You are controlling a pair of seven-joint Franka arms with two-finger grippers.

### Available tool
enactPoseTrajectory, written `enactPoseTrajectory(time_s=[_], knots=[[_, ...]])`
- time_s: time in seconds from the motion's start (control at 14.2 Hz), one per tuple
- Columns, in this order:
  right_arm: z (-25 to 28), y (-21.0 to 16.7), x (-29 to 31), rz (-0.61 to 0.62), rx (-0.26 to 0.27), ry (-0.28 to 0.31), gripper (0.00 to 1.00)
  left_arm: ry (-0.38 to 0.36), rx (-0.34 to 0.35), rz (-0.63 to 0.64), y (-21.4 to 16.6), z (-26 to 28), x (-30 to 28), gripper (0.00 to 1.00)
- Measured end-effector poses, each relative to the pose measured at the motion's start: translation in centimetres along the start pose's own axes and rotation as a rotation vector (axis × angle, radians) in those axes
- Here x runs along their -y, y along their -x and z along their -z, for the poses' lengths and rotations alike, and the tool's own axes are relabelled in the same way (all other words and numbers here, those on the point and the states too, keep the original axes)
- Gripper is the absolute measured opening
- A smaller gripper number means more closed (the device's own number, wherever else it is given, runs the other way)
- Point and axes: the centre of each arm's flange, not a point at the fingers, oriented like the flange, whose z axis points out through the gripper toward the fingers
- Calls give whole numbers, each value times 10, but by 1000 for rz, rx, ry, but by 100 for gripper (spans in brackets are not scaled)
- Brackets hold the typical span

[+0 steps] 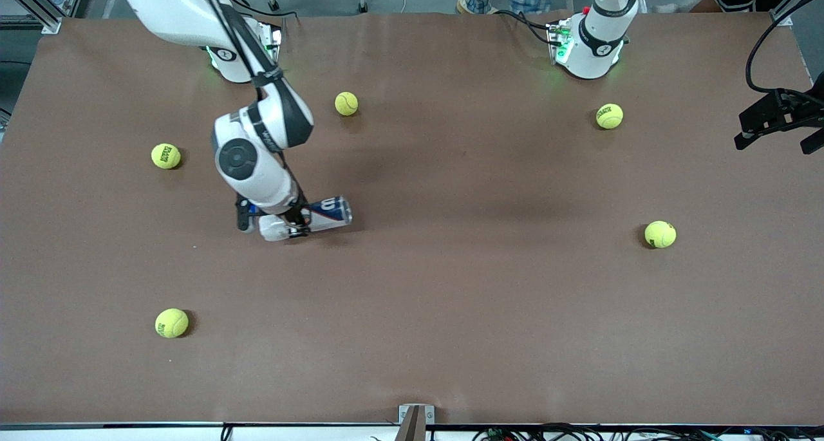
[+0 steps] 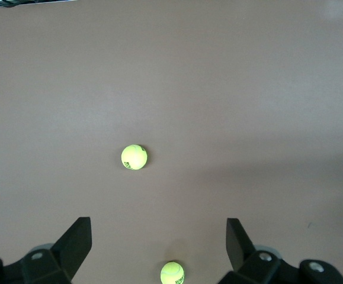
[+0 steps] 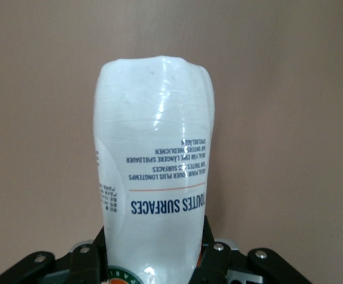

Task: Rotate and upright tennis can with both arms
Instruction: 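Lift the can with the right gripper and carry it toward the table center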

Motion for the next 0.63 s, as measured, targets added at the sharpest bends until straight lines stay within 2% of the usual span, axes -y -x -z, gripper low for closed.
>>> enactPoseTrajectory(time_s=[0.63], knots=[[-5, 147, 25, -26, 17, -20, 57, 0, 0, 0, 0, 0, 0, 100]])
